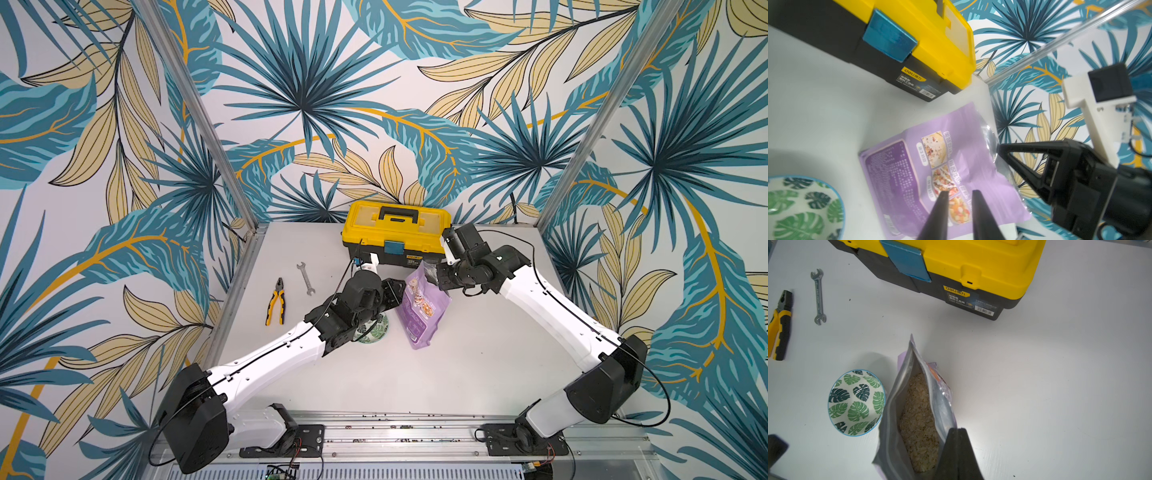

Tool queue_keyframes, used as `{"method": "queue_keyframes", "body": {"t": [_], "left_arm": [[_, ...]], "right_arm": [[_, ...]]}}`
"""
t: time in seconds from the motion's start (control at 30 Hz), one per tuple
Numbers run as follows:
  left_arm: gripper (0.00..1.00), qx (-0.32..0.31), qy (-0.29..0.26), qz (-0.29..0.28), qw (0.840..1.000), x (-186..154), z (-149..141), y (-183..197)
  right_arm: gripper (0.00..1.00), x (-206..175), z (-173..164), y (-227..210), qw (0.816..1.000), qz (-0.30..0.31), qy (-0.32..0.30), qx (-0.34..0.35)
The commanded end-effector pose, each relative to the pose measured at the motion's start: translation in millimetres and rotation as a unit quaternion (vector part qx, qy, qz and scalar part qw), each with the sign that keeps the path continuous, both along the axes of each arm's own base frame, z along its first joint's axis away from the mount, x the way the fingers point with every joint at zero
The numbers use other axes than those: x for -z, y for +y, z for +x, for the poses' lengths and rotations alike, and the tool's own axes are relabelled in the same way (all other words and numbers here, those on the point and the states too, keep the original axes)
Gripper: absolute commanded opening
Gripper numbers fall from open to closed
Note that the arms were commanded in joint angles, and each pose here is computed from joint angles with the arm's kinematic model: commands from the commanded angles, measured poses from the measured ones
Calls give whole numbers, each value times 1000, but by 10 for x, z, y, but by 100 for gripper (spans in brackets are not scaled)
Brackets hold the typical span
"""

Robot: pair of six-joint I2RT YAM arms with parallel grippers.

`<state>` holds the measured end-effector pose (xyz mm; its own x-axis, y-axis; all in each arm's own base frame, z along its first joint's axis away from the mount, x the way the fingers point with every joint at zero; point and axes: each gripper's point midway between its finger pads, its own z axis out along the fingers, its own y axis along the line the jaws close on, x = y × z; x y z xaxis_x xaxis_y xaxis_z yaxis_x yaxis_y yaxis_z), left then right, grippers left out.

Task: Pour the oats into the breakfast bowl
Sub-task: Open the oats bag at the center of the board.

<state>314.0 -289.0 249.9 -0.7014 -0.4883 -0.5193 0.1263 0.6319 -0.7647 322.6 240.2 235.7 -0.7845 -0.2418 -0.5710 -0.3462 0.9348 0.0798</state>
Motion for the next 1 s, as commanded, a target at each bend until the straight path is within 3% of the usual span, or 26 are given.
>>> {"method": "queue_keyframes", "body": {"t": [0.0, 0.07, 0.17, 0.53, 0.73, 0.97], "left_arm": [[37, 16, -22, -16, 999, -228, 44, -106], [48, 25, -26, -23, 999, -283, 62, -162], [55, 47, -23, -24, 998, -303, 106, -311], [57, 77, 8, 51, 996, 27, 280, -531], [41, 94, 32, 124, 987, 309, 272, -497], [13, 102, 31, 147, 983, 341, 179, -498]], "right_arm": [[0, -162, -80, 113, 999, 43, 1, -19], [0, -153, -83, 108, 999, 42, 2, -18], [0, -130, -79, 100, 999, 38, 5, -15], [0, -125, -87, 112, 999, 44, 8, -14], [0, -121, -77, 71, 999, 33, 3, -10], [3, -42, -103, 9, 1000, 6, 18, -10]]}}
